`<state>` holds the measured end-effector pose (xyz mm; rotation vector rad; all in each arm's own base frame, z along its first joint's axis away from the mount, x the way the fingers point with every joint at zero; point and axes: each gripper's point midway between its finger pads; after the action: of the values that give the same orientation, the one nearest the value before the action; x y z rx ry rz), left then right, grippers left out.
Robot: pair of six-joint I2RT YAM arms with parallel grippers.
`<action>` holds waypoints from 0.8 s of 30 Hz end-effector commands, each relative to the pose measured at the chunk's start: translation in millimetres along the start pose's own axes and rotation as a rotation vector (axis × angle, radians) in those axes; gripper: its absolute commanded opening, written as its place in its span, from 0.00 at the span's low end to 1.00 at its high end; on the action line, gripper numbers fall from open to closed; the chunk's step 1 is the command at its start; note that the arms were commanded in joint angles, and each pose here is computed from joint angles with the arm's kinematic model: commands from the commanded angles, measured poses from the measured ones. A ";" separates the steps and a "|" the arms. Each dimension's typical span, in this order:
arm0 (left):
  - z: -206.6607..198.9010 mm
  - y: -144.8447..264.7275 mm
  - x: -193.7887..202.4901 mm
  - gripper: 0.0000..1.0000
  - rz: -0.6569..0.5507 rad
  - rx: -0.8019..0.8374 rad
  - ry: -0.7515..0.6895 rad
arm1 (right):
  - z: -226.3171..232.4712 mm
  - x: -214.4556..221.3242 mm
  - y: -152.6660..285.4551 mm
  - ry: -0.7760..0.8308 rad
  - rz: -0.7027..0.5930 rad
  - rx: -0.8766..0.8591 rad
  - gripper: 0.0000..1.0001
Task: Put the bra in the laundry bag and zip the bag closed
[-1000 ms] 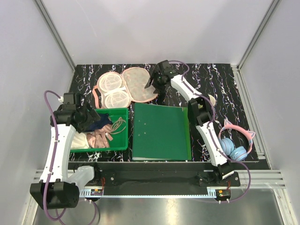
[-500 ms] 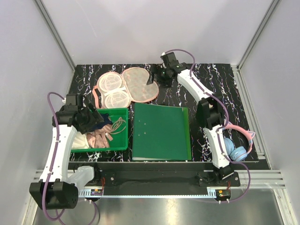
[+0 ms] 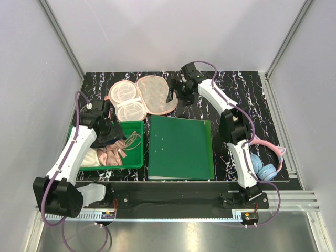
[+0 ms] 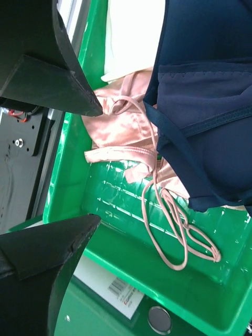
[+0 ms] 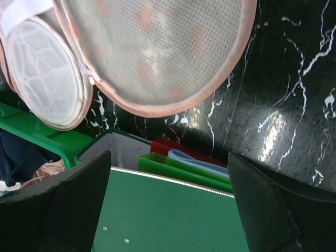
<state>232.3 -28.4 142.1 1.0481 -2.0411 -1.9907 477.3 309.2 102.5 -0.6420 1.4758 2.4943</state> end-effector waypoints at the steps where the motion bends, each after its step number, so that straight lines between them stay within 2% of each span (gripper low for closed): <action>1: 2.0 3.7 -1.6 0.77 -0.030 0.019 -0.041 | 18.8 9.8 39.0 0.029 0.023 -0.016 1.00; 5: 0.2 5.8 16.8 0.72 0.013 0.076 -0.013 | 28.3 21.0 58.7 0.036 0.031 -0.032 1.00; 9: 5.9 2.0 38.1 0.72 0.070 0.078 0.053 | 36.0 34.2 73.2 0.048 0.048 -0.056 0.99; 12: 18.9 -1.7 41.5 0.72 0.062 0.039 0.108 | 42.0 47.8 80.5 0.047 0.072 -0.085 1.00; 16: 59.7 -4.5 42.2 0.71 0.035 -0.066 0.238 | 50.1 64.9 92.2 0.054 0.094 -0.120 1.00; 19: 85.7 0.2 43.4 0.67 -0.005 -0.152 0.327 | 53.4 73.7 98.8 0.057 0.100 -0.141 1.00; 22: 95.0 7.8 36.2 0.64 -0.078 -0.170 0.427 | 56.8 84.0 104.3 0.056 0.113 -0.165 1.00; 24: 94.9 8.6 32.8 0.61 -0.085 -0.160 0.448 | 57.3 90.9 107.1 0.053 0.125 -0.177 1.00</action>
<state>155.8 19.2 117.1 1.2897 -1.7084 -1.7518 356.1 293.7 142.6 -0.5690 1.4776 2.7019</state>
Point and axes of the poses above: each gripper's point midway between its finger pads, its own y axis back along the fingers, its own z axis along the line the jaws close on, x = y × z, and after that the axes turned 9 degrees about y, right-handed
